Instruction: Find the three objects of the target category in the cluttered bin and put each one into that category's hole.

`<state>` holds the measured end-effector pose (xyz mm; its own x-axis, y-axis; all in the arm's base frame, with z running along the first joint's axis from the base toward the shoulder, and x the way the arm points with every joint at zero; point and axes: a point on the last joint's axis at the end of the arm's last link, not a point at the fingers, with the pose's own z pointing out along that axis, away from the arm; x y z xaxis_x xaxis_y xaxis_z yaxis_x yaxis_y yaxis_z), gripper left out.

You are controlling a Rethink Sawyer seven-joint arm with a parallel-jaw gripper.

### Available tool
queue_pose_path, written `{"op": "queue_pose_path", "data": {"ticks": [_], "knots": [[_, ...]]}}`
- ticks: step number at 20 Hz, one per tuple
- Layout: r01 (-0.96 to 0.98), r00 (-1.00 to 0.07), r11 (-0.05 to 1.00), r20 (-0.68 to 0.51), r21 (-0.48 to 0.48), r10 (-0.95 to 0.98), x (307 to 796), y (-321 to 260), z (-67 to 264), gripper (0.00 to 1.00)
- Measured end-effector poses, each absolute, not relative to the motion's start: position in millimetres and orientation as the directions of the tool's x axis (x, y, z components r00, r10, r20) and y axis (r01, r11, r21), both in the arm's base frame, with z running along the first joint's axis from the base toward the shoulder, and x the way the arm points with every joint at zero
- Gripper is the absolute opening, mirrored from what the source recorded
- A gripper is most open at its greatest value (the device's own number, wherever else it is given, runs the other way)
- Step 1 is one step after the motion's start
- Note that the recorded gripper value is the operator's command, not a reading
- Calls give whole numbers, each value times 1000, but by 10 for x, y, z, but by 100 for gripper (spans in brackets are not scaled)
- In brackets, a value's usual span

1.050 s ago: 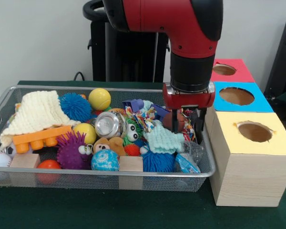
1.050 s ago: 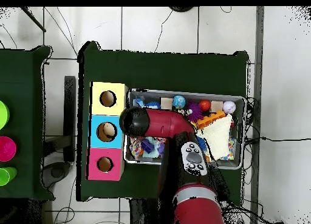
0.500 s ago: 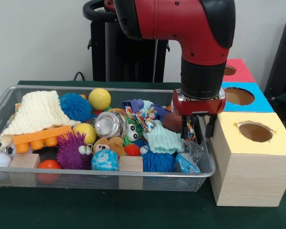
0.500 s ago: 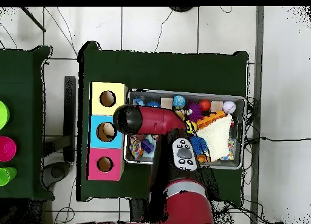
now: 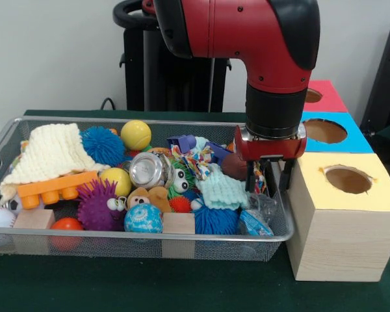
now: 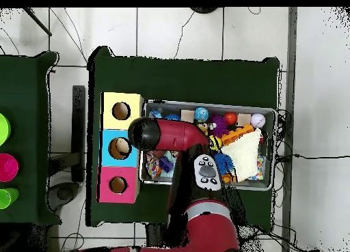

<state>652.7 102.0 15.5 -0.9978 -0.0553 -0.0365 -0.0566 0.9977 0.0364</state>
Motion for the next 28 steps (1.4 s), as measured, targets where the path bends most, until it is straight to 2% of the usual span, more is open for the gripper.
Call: {"op": "queue_pose_path", "data": {"ticks": [28], "knots": [[-50,-999,998,11,43,-51,6598,981,126,100]]}}
